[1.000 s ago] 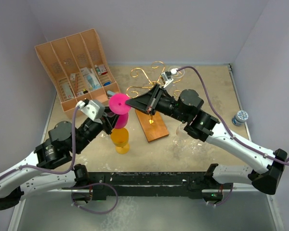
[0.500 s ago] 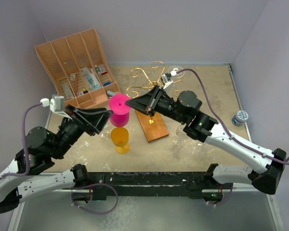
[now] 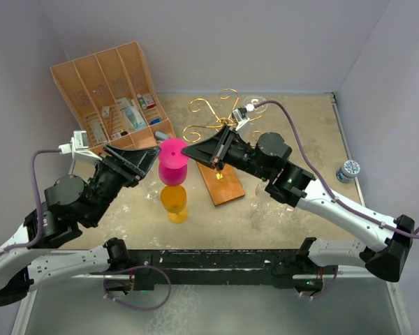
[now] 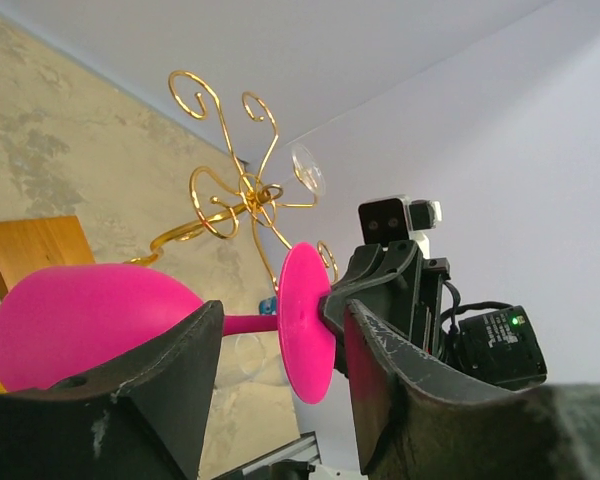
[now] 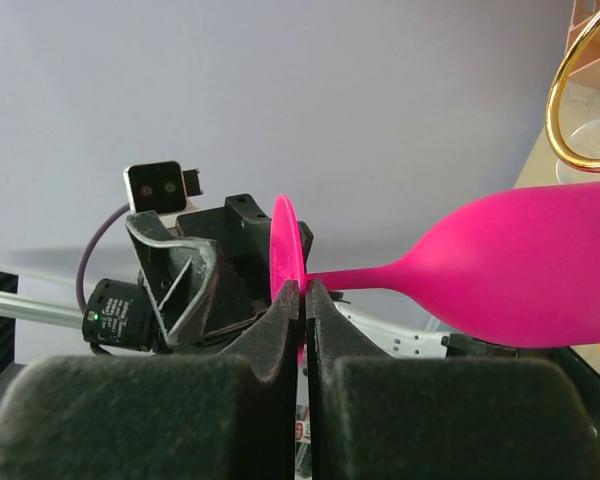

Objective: Place the wine glass upside down on the wine glass rack

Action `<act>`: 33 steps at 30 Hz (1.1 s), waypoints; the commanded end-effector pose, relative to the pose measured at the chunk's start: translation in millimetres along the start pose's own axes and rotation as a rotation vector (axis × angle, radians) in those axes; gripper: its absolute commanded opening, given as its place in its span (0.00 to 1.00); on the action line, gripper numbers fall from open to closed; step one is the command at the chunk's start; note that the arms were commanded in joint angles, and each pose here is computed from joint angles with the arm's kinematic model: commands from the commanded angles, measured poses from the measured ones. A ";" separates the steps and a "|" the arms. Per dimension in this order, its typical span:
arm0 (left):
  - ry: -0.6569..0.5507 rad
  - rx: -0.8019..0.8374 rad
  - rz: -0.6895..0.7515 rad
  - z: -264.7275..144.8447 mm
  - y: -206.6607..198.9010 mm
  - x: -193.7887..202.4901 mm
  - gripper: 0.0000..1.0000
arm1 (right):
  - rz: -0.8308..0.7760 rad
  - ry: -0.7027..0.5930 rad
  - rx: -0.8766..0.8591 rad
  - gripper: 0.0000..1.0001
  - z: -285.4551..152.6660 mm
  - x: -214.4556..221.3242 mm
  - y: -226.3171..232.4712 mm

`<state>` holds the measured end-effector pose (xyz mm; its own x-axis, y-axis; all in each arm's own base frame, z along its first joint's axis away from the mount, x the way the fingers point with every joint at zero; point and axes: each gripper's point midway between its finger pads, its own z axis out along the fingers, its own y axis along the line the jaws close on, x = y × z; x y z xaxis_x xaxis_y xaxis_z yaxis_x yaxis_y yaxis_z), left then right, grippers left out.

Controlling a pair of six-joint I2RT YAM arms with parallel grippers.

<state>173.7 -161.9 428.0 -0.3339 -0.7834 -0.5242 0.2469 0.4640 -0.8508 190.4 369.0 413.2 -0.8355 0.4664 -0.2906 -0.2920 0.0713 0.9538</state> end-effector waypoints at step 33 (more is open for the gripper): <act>-0.030 0.001 -0.206 30.0 -13.5 18.7 0.00 | -0.095 -0.302 0.086 0.64 -70.1 -49.0 4.9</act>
<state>185.8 -196.6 415.0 -0.3854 -0.8198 -0.4236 0.1834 0.3819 -0.9058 187.6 306.4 427.0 -0.7115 0.6224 -0.3261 -0.3120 0.1360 0.9403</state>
